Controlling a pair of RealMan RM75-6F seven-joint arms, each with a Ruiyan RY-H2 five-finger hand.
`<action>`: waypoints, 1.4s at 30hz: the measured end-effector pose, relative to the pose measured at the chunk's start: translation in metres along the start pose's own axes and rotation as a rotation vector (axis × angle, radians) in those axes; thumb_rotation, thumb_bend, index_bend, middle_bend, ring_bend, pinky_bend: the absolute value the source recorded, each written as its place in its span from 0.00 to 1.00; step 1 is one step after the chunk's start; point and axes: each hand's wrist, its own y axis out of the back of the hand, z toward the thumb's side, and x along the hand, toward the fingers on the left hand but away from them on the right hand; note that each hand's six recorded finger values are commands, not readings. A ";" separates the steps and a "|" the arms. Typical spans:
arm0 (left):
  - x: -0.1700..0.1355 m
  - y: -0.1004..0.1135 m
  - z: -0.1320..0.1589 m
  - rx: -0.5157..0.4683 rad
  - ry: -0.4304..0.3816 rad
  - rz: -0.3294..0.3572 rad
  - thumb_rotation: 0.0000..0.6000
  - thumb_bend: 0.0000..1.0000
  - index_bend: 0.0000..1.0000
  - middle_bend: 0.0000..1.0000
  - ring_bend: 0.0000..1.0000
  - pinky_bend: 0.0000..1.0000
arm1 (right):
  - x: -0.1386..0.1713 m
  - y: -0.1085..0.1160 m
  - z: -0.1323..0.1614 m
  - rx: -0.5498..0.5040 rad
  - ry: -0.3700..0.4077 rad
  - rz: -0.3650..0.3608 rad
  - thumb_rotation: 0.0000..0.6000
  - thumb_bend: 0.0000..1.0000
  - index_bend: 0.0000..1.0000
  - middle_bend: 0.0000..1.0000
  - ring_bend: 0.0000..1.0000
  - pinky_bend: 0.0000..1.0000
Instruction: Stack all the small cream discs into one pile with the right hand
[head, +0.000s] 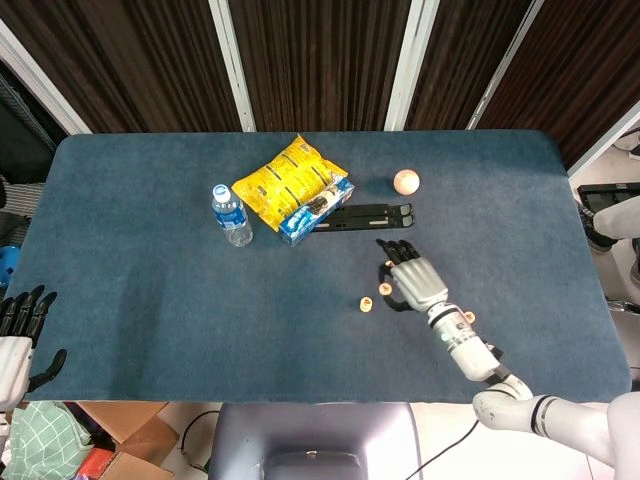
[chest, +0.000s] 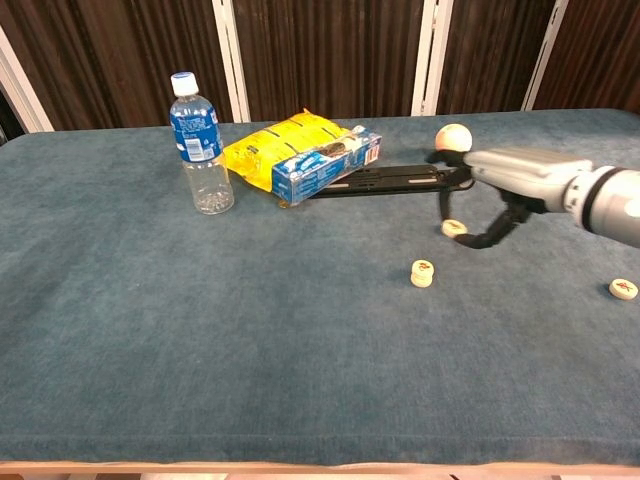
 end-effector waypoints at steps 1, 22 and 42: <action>0.000 0.000 0.000 0.000 0.000 0.000 1.00 0.35 0.00 0.00 0.00 0.09 | -0.002 0.002 0.009 0.003 0.015 -0.005 1.00 0.49 0.69 0.05 0.00 0.00; -0.005 0.007 -0.002 -0.001 0.005 0.025 1.00 0.35 0.00 0.00 0.00 0.09 | -0.014 -0.011 0.034 0.191 0.010 0.086 1.00 0.49 0.68 0.05 0.00 0.00; -0.004 0.010 -0.003 -0.008 0.006 0.032 1.00 0.35 0.00 0.00 0.00 0.09 | -0.017 -0.027 0.034 0.228 0.010 0.113 1.00 0.49 0.60 0.05 0.00 0.00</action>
